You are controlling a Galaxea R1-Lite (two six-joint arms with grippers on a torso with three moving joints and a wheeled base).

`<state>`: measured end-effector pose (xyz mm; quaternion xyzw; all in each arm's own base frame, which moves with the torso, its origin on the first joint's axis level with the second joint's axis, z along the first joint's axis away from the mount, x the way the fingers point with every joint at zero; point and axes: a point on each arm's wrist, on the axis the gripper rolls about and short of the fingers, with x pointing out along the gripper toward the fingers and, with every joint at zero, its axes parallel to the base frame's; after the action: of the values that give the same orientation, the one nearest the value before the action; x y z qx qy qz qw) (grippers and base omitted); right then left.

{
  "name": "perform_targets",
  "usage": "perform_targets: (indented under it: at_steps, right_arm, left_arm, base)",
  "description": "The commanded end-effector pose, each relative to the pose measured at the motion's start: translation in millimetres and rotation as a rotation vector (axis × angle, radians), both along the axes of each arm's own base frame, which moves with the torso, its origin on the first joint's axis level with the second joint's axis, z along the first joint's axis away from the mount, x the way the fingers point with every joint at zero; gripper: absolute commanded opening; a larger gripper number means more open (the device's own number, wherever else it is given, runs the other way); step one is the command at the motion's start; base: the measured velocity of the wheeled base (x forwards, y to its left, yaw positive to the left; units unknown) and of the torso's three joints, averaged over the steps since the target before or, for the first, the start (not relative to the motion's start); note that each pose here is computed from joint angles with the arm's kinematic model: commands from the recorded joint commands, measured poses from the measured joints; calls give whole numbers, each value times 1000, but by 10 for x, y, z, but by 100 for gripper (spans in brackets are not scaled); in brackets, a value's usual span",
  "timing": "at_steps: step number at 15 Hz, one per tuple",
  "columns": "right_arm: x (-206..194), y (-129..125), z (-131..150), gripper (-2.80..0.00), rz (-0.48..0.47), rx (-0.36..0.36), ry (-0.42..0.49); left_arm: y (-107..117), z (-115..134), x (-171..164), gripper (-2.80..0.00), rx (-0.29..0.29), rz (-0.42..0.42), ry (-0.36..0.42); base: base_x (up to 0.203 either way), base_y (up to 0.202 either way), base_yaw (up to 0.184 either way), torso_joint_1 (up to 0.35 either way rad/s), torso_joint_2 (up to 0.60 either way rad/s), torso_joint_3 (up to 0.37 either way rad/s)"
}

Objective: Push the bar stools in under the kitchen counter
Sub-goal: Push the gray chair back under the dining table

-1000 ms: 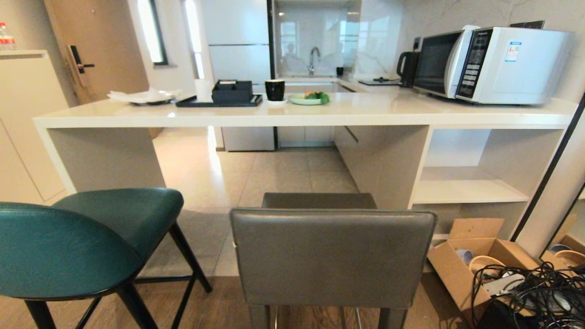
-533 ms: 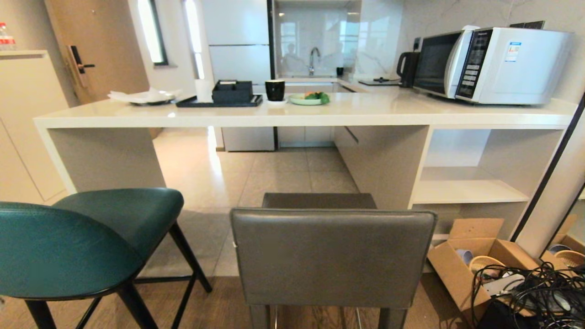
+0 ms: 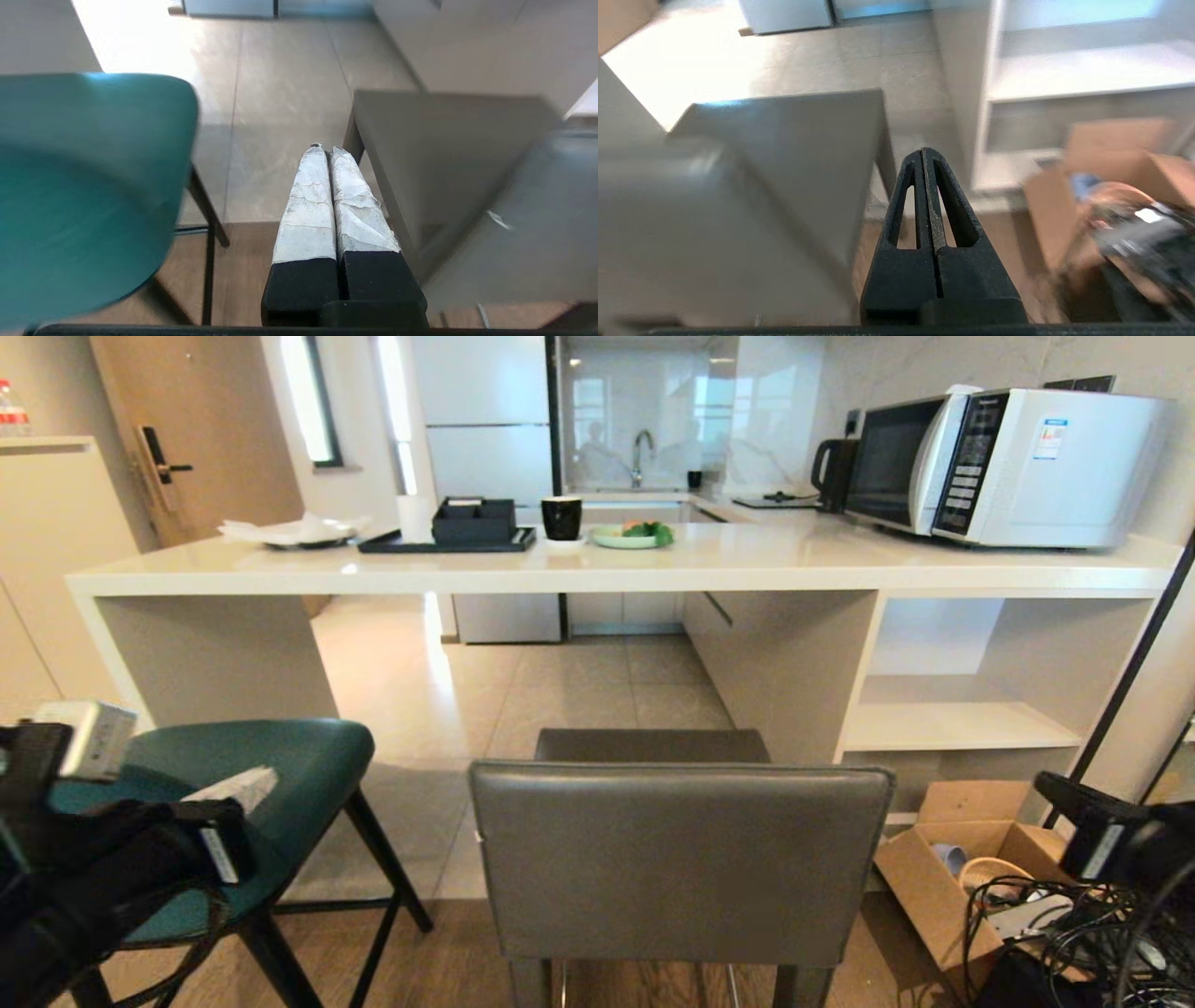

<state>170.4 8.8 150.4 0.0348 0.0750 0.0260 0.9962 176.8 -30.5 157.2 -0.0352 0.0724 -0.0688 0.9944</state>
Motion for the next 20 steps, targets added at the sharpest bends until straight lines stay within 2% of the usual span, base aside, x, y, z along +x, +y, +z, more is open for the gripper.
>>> perform_targets:
  at_steps: [1, 4, 8, 13, 17, 20]
  right_arm:
    - [471, 130, -368, -280, 48, 1, -6]
    - [567, 277, -629, -280, 106, -1, 39]
    - [685, 348, -734, -280, 129, -1, 64]
    - [653, 452, -755, -280, 172, -5, 75]
    - [648, 648, -822, -280, 251, -19, 96]
    - [884, 777, -842, -280, 254, -21, 55]
  left_arm:
    - [-236, -495, 439, -280, 19, -41, 67]
    - [-617, -794, 418, -280, 42, -136, 83]
    - [-861, -912, 451, -280, 60, -177, 94]
    - [-999, -916, 570, -280, 48, -187, 65]
    - [-1162, -912, 537, -280, 41, -246, 53]
    - [-1259, -968, 538, -280, 36, -271, 67]
  base:
    - [0, 0, 0, 0, 0, 0]
    - [0, 0, 0, 0, 0, 0]
    - [0, 0, 0, 0, 0, 0]
    - [0, 0, 0, 0, 0, 0]
    - [0, 0, 0, 0, 0, 0]
    - [0, 0, 0, 0, 0, 0]
